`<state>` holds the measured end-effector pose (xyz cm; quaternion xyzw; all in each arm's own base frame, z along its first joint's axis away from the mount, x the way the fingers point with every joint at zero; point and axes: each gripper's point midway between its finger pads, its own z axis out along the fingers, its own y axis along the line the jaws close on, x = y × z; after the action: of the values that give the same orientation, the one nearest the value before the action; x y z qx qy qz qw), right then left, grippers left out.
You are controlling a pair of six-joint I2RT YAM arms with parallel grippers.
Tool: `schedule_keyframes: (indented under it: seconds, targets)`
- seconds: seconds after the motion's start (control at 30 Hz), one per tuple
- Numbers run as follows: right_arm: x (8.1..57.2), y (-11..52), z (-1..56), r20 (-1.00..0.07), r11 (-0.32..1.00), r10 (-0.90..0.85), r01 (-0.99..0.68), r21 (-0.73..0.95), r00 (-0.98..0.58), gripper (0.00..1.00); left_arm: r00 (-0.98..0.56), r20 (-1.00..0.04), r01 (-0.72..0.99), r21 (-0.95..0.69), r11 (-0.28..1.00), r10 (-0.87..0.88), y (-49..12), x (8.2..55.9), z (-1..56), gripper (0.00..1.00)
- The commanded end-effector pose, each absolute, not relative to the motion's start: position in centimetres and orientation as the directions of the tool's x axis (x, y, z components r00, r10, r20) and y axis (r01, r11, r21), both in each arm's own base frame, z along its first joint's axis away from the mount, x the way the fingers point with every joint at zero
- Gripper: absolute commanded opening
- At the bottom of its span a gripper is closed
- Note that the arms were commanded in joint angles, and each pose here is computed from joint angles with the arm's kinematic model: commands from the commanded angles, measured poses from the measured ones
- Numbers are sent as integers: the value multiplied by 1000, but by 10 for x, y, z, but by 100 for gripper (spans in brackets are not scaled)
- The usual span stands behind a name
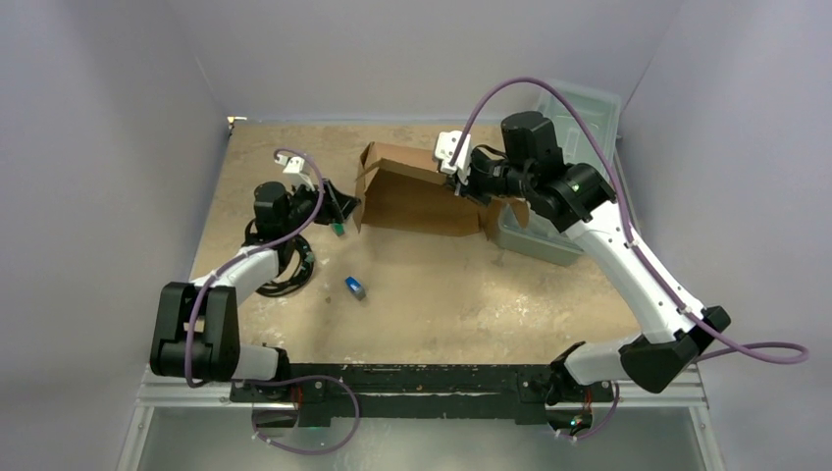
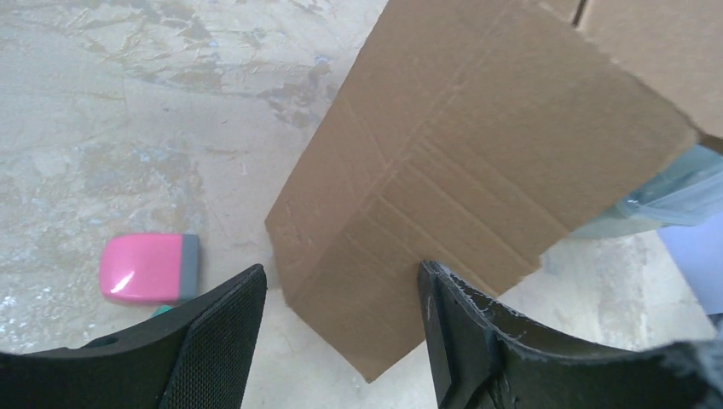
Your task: Fold the paper box
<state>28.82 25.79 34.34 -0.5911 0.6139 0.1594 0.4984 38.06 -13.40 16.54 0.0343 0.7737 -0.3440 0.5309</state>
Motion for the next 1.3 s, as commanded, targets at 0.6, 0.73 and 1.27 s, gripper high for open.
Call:
schedule_keyframes:
  seconds: [0.6,0.73,1.27]
  targets:
    - [277,285,368,-873,203,-457,-935,-289,171,0,-50,-996,528,-92,844,-77,-146,437,206,66]
    - [278,282,367,-864,210,-473,-930,-302,174,0,27,-999,481,-26,877,-45,-135,442,210,67]
    - [267,282,378,-879,189,-445,-942,-278,170,0,174,-983,559,49,828,-60,-149,456,210,67]
